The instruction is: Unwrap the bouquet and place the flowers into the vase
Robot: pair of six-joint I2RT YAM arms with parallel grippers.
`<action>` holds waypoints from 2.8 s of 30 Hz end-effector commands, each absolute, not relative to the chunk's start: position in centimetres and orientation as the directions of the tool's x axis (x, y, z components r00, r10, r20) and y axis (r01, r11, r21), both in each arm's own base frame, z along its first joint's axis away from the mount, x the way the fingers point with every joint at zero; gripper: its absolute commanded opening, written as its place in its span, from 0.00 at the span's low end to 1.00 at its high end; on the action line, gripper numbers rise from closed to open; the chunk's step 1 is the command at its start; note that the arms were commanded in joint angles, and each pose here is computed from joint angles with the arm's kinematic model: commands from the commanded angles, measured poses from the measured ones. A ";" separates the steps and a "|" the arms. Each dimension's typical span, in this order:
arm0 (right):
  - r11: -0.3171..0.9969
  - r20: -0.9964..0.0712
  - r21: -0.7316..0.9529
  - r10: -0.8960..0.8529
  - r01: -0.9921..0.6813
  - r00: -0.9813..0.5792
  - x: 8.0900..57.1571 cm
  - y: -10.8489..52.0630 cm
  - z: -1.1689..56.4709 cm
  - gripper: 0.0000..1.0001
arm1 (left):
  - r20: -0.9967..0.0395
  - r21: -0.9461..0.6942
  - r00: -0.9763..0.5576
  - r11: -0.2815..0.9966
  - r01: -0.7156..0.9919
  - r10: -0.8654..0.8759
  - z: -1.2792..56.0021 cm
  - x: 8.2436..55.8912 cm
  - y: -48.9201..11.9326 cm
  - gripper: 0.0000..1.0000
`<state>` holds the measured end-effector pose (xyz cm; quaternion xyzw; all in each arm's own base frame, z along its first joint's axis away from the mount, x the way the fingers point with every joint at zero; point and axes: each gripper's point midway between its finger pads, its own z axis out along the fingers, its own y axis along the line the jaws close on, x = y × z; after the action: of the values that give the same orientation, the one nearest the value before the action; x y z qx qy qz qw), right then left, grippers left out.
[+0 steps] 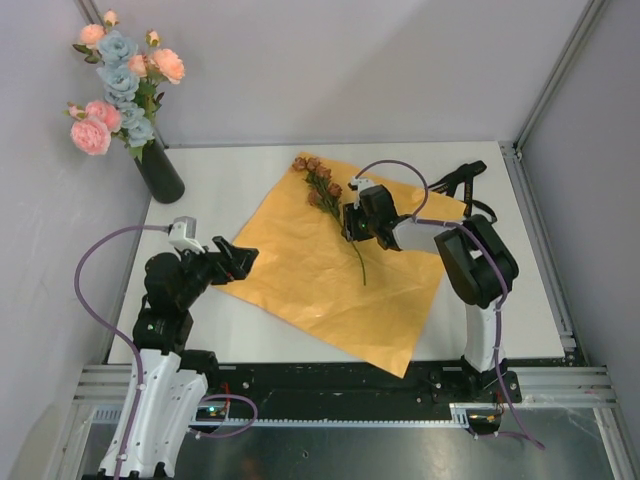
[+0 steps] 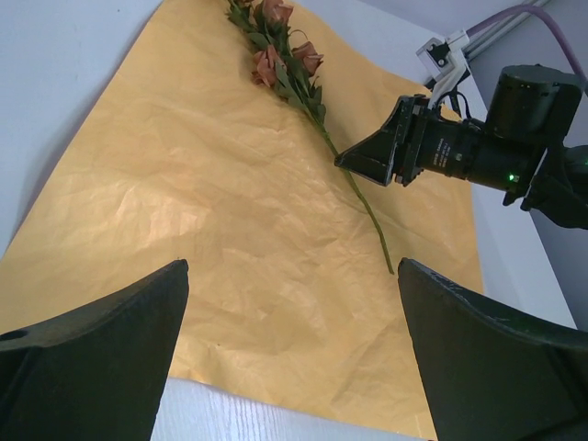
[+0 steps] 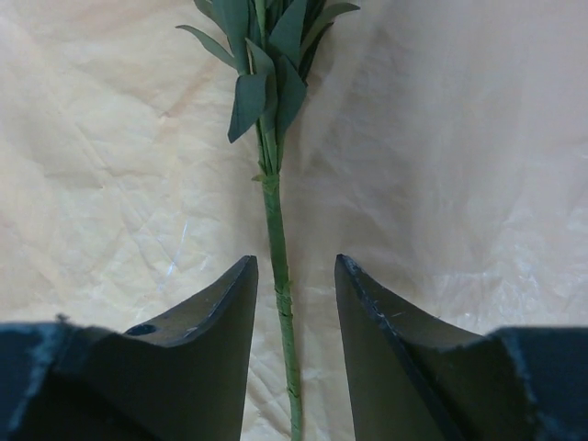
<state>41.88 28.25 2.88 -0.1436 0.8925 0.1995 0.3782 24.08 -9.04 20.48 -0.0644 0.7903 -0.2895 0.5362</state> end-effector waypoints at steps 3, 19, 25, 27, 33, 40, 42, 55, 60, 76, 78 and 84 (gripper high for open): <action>0.880 -0.762 0.230 -0.102 -0.416 -0.639 43.7 29.2 3.6 0.43 | -0.826 -0.511 -0.406 0.824 0.245 -0.391 21.2 24.0 -9.4 1.00; 0.916 -0.738 0.048 -0.235 -0.397 -0.632 43.1 29.4 2.3 0.24 | -0.842 -0.493 -0.380 0.833 0.252 -0.384 21.6 23.5 -9.1 1.00; 0.905 -0.753 0.080 -0.219 -0.417 -0.620 43.0 30.1 3.7 0.05 | -0.845 -0.487 -0.372 0.839 0.243 -0.384 21.7 23.5 -8.9 0.99; 0.894 -0.775 0.122 -0.185 -0.430 -0.604 43.1 30.7 5.9 0.02 | -0.844 -0.488 -0.378 0.837 0.248 -0.381 21.7 23.6 -9.0 0.99; 0.864 -0.839 0.218 -0.071 -0.453 -0.540 43.2 31.4 13.0 0.00 | -0.835 -0.500 -0.395 0.827 0.257 -0.382 22.0 23.7 -9.4 0.99; 0.766 -0.859 0.352 0.037 -0.537 -0.510 39.0 32.4 18.1 0.00 | -0.842 -0.491 -0.400 0.820 0.293 -0.361 22.2 23.5 -9.8 0.99; 0.726 -0.864 0.394 0.085 -0.563 -0.496 37.0 32.6 19.4 0.00 | -0.845 -0.491 -0.395 0.816 0.304 -0.360 22.6 23.4 -9.9 0.98; 0.357 -0.882 0.470 0.232 -0.807 -0.410 21.4 36.7 27.2 0.00 | -0.804 -0.590 -0.355 0.565 0.577 -0.477 30.6 22.1 -15.4 0.87; 0.296 -0.882 0.463 0.247 -0.835 -0.401 17.9 38.3 28.7 0.00 | -0.795 -0.592 -0.356 0.502 0.630 -0.491 32.1 21.4 -17.4 0.80; 0.290 -0.889 0.452 0.230 -0.844 -0.396 16.1 39.3 28.4 0.04 | -0.751 -0.653 -0.415 0.478 0.588 -0.514 30.6 21.7 -18.4 0.08; 0.309 -0.890 0.451 0.226 -0.837 -0.396 16.2 39.1 28.2 0.15 | -0.761 -0.639 -0.396 0.492 0.591 -0.514 30.8 21.9 -18.3 0.02; 0.385 -0.906 0.422 0.199 -0.820 -0.373 16.6 37.8 27.7 0.60 | -0.833 -0.535 -0.242 0.615 0.580 -0.497 32.3 23.6 -16.5 0.00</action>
<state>16.37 38.98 25.86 -0.2447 0.6689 0.5173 0.4745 22.14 -18.08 30.07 0.0261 0.6781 -0.4914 0.5459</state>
